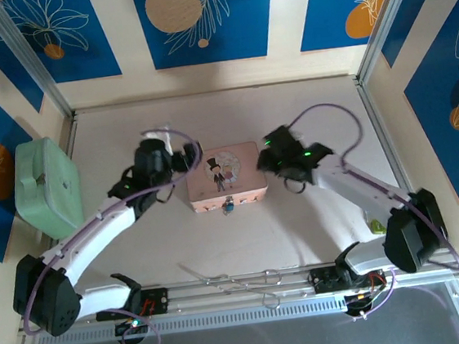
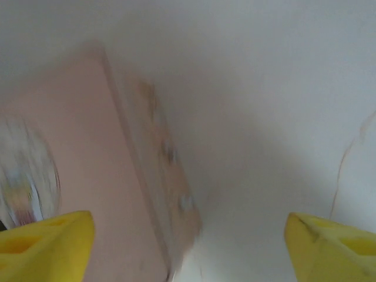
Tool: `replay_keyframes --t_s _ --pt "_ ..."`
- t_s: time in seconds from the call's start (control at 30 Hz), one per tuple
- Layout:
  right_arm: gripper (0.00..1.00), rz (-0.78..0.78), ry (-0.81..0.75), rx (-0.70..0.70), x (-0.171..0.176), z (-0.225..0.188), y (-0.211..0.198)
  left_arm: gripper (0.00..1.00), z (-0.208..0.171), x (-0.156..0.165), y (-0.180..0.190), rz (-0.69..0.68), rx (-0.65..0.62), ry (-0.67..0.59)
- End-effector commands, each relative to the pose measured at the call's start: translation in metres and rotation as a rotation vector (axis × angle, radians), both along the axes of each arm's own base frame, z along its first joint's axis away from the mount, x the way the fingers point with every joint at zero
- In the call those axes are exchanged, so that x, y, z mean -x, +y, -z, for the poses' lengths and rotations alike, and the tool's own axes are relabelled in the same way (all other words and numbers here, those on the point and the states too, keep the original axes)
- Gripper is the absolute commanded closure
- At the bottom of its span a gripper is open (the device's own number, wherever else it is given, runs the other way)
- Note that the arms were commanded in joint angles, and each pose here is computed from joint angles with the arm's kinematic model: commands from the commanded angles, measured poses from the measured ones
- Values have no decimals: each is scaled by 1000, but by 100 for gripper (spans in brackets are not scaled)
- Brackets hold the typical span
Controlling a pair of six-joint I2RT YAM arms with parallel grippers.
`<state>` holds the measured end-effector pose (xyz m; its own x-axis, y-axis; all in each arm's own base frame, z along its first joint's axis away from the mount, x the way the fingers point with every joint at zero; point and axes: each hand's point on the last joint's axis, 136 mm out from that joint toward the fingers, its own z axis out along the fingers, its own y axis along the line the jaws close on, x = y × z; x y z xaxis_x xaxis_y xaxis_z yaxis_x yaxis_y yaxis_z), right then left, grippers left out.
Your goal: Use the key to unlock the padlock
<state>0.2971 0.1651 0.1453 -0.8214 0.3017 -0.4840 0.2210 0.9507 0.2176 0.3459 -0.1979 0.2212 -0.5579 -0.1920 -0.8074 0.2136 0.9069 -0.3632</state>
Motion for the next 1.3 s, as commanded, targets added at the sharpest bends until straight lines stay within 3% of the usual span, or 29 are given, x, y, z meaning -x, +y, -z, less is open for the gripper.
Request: replay_keyframes --t_s 0.0,0.13,0.23,0.3,0.37,0.47,0.97,1.27 --pt "19 -40 6 237 47 -21 -3 17 26 35 0 15 -11 125" --pt "16 -170 -125 207 66 -15 51 24 34 53 -1 39 67 173" --pt "16 -192 -122 164 74 5 68 27 43 58 4 16 92 189" --pt "19 -249 -65 113 77 16 82 30 51 61 8 -10 103 209" --pt "29 -380 -15 11 80 23 108 34 55 64 5 3 132 219" --pt "33 -423 4 -9 83 32 119 39 60 66 1 14 166 229" --pt "45 -421 62 2 77 64 145 38 95 78 3 -41 231 349" --pt "37 -395 -30 92 66 64 136 34 105 90 7 -56 229 414"
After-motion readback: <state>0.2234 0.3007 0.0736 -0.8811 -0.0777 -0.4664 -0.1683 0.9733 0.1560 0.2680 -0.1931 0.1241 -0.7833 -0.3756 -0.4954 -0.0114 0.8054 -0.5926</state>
